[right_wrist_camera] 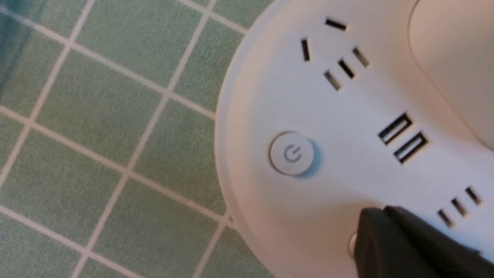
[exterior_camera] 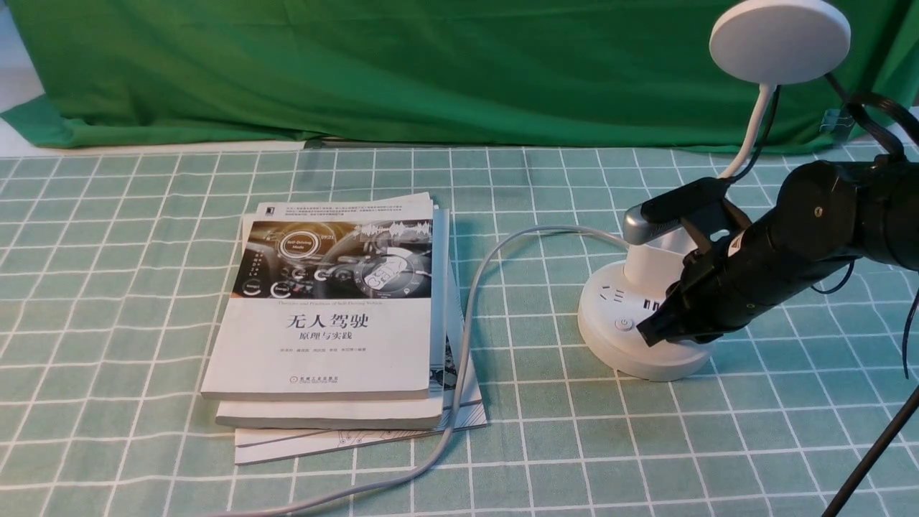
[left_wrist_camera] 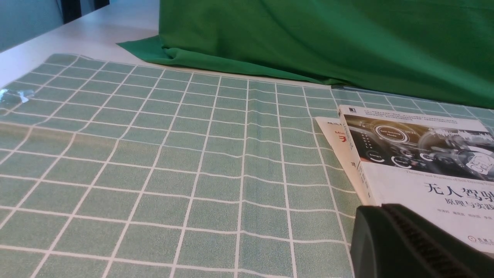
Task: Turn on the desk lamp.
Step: Use the right arm to press the button switch on the lamp holder
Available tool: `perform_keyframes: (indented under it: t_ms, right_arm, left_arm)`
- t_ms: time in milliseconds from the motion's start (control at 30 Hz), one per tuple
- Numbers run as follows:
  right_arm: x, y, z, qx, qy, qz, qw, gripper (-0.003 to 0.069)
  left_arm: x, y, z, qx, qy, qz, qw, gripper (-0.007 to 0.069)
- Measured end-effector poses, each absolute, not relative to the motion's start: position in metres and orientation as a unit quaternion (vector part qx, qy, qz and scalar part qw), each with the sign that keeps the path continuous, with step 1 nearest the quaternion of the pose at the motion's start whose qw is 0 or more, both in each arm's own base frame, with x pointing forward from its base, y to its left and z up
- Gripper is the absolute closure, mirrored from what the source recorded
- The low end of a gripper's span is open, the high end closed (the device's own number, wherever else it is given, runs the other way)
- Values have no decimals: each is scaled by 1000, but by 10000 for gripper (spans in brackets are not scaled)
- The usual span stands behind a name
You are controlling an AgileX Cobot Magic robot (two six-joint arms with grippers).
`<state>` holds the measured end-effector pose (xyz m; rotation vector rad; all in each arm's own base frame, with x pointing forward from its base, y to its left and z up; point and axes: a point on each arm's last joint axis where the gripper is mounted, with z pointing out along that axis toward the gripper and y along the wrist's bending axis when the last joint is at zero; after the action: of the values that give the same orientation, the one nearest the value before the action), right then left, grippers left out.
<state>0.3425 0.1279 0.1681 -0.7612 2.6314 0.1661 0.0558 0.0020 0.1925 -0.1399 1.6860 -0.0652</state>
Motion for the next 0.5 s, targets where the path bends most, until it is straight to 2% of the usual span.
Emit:
perform_keyframes:
  t_ms: [133, 267, 433, 500]
  right_arm:
    - [341, 128, 175, -273, 937, 59, 209, 628]
    - [323, 123, 198, -263, 938, 64, 219, 628]
    - [281, 107, 262, -234, 909, 74, 336, 624]
    - [247, 94, 286, -215, 885, 81, 404, 625]
  left_arm:
    - [56, 2, 193, -62, 746, -29, 663, 604]
    - [56, 2, 193, -62, 746, -29, 663, 604]
    - [56, 2, 193, -62, 746, -29, 663, 604]
    - [56, 2, 193, -62, 746, -29, 663, 604]
